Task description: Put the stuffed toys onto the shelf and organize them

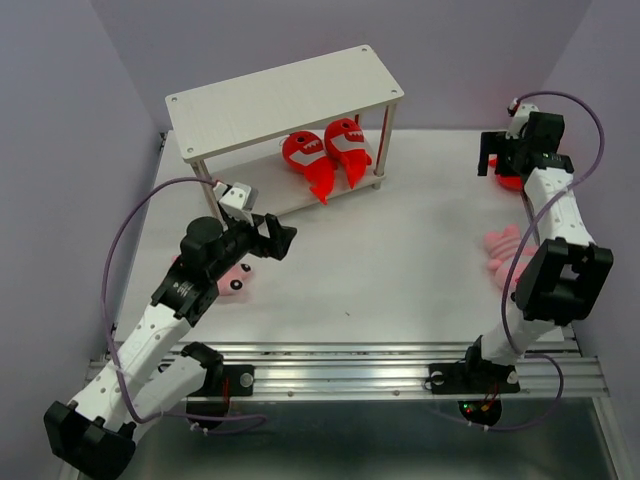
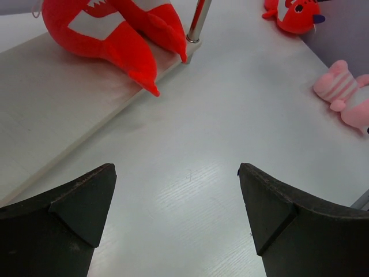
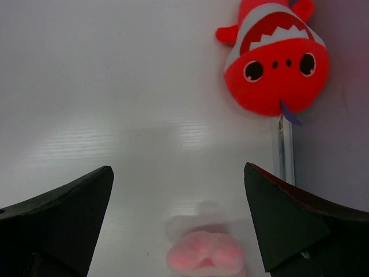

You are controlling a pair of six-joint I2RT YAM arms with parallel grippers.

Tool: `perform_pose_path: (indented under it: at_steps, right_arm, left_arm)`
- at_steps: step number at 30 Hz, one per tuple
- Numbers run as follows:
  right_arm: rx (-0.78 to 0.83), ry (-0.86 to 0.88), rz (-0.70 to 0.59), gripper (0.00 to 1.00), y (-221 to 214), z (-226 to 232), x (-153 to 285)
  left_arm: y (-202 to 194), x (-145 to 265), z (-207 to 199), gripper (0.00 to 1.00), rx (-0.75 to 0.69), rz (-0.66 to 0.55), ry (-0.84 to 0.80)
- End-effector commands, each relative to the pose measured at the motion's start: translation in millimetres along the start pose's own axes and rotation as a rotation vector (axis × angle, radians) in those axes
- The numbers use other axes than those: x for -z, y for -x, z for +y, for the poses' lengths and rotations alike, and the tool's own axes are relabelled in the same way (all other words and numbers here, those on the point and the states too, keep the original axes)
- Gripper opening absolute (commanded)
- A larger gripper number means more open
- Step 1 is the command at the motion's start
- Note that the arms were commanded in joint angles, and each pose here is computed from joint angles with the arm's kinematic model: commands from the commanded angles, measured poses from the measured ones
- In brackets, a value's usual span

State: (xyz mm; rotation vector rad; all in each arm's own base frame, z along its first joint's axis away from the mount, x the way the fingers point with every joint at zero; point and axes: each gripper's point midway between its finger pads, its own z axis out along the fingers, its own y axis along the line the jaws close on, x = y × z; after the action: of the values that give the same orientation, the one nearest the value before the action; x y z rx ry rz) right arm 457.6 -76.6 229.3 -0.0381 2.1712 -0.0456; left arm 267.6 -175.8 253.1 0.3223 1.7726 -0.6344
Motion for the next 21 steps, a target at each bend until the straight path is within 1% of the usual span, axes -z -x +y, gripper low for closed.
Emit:
perform_pose_path:
  at_steps: [1,2,3,4,5,6,8,11,12,14,16,17,19,20,21]
  right_arm:
    - [-0.062,-0.219,0.055,1.00,5.7,-47.2,-37.2]
    - [-0.068,-0.281,0.041,1.00,15.1,-59.6,-40.5]
    - [-0.079,-0.308,0.055,1.00,8.8,-64.6,-48.5]
    - [-0.097,-0.337,0.034,1.00,16.3,-70.4,-52.6]
    - [-0.098,-0.376,0.047,1.00,10.0,-78.1,-63.8]
    - [-0.098,-0.396,0.010,1.00,18.0,-83.2,-69.2]
    - [-0.090,-0.440,-0.020,1.00,19.3,-93.0,-83.1]
    - [-0.085,-0.518,-0.022,1.00,16.4,-107.8,-94.5]
    - [-0.083,-0.537,-0.001,1.00,6.2,-111.8,-107.3]
    - [-0.091,-0.592,0.016,1.00,-1.8,-125.7,-114.0]
    - [-0.082,-0.614,0.037,0.99,-15.8,-130.4,-130.6]
    - [-0.084,-0.649,0.044,0.98,-21.0,-139.8,-131.7]
    - [-0.066,-0.659,0.049,0.96,-29.9,-143.2,-145.6]
    - [-0.067,-0.666,0.054,0.94,-34.5,-149.5,-148.4]
    - [-0.064,-0.665,0.046,0.89,-32.1,-150.4,-152.2]
  left_arm:
    - [23.3,15.1,-2.5,0.99,-0.041,-0.098,-0.003]
    - [25.3,17.8,-2.8,0.99,-0.043,-0.109,-0.003]
    - [26.5,18.8,-2.7,0.99,-0.043,-0.115,-0.001]
    - [26.4,19.5,-1.4,0.99,-0.042,-0.115,0.007]
    - [28.1,21.0,-2.2,0.99,-0.045,-0.121,0.006]
    - [28.8,21.7,-1.2,0.99,-0.043,-0.124,0.011]
    - [30.1,22.7,-0.7,0.99,-0.046,-0.129,0.015]
    - [29.0,22.5,-0.3,0.99,-0.048,-0.126,0.017]
    - [29.5,22.4,0.4,0.99,-0.047,-0.127,0.020]
    - [28.3,21.3,0.1,0.99,-0.049,-0.122,0.018]
    - [27.2,20.7,0.5,0.99,-0.051,-0.117,0.018]
    - [26.8,20.4,0.7,0.99,-0.051,-0.116,0.018]
    - [24.6,18.7,0.9,0.99,-0.050,-0.109,0.017]
    - [23.9,17.7,-0.4,0.99,-0.051,-0.106,0.010]
    - [23.0,16.7,-0.6,0.99,-0.050,-0.102,0.007]
